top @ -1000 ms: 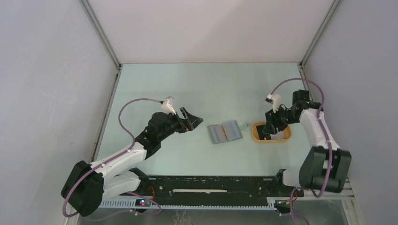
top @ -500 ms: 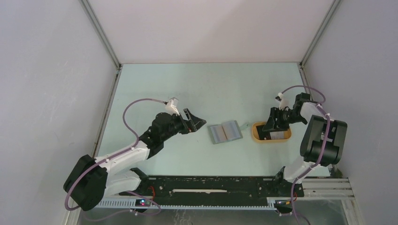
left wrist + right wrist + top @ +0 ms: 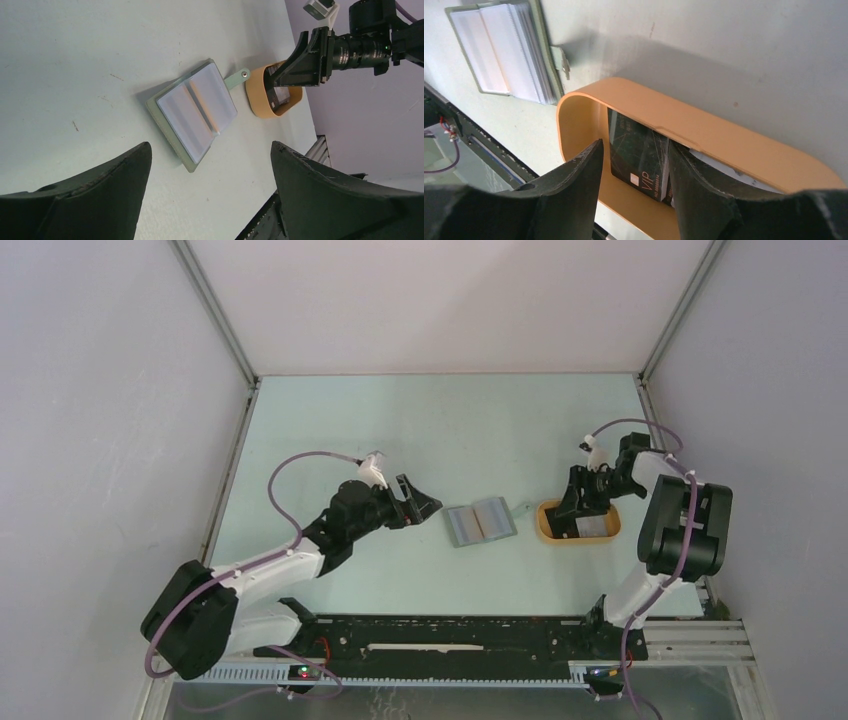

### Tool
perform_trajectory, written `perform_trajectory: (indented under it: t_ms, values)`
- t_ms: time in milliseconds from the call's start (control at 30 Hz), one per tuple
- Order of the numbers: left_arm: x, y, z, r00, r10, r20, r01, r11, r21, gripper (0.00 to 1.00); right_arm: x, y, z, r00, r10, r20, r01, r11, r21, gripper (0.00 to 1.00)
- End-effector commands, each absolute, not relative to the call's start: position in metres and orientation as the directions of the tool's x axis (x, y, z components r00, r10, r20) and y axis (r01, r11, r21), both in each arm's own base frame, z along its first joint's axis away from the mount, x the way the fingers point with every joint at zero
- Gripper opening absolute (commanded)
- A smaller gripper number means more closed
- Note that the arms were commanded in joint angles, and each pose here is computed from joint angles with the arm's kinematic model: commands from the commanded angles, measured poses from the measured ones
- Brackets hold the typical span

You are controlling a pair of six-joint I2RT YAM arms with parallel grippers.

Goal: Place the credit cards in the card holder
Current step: Pick up the credit card from the storage box.

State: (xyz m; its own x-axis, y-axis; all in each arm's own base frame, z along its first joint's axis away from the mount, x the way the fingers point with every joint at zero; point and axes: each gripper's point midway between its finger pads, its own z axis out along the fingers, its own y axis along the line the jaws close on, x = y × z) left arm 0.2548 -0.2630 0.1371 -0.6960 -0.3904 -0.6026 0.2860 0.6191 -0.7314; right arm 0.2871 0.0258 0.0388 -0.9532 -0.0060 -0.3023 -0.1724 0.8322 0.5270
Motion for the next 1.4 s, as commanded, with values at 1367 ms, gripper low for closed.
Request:
perform_trajectory:
  t_ms: [1367]
  values:
    - [0.262,-0.278,0.170,-0.664,-0.404,-0.629,0.351,0.574,-0.740,0.93,0.274,0.078,0.069,-0.967,-0.041,-0.250,-0.233,0.535,0.812,0.49]
